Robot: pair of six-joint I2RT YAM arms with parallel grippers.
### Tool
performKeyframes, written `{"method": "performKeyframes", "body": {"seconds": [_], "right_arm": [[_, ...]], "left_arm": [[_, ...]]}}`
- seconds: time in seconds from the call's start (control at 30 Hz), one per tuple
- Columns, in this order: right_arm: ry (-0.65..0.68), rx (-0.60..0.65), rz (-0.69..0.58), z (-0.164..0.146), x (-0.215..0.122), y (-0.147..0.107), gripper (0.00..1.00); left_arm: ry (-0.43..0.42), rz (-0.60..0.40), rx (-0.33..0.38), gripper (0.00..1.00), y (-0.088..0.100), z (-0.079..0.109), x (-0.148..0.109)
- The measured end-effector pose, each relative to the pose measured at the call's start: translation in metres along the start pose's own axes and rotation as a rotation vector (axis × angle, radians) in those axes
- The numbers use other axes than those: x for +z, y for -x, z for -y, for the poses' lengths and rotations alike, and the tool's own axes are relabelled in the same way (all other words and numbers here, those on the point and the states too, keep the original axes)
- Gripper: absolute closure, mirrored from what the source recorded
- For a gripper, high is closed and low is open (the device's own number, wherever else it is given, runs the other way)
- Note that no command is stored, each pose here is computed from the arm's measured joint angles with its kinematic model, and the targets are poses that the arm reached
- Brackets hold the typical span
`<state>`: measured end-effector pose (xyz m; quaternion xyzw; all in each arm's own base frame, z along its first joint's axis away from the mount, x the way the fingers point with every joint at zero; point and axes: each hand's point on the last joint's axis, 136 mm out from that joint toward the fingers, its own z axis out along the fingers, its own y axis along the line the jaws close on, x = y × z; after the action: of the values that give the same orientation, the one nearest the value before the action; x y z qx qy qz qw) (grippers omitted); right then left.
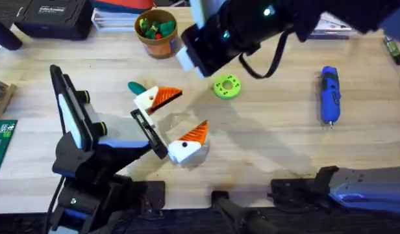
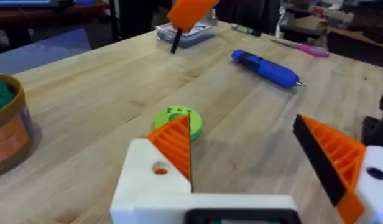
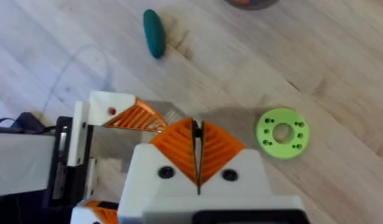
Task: Pick up the gripper from the table and insert it into the empty holder that is missing its gripper. Then pick up a screw, insert it into the mounting hole, and use the screwdriver to tighten it. Finally, clean up the table by picking up the vegetable and placing it into the bucket.
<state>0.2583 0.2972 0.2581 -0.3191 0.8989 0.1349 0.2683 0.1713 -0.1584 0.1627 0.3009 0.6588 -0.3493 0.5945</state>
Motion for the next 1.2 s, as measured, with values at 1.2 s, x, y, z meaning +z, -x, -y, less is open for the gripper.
{"method": "performKeyframes", "body": {"seconds": [1.2], "right_arm": [[0.206,-0.127,-0.069,-0.090,0.030,-0.016,0.994]], "left_arm": [[-0.071,-0.009,-0.004,0.015,-0.002,0.012,0.000]]}}
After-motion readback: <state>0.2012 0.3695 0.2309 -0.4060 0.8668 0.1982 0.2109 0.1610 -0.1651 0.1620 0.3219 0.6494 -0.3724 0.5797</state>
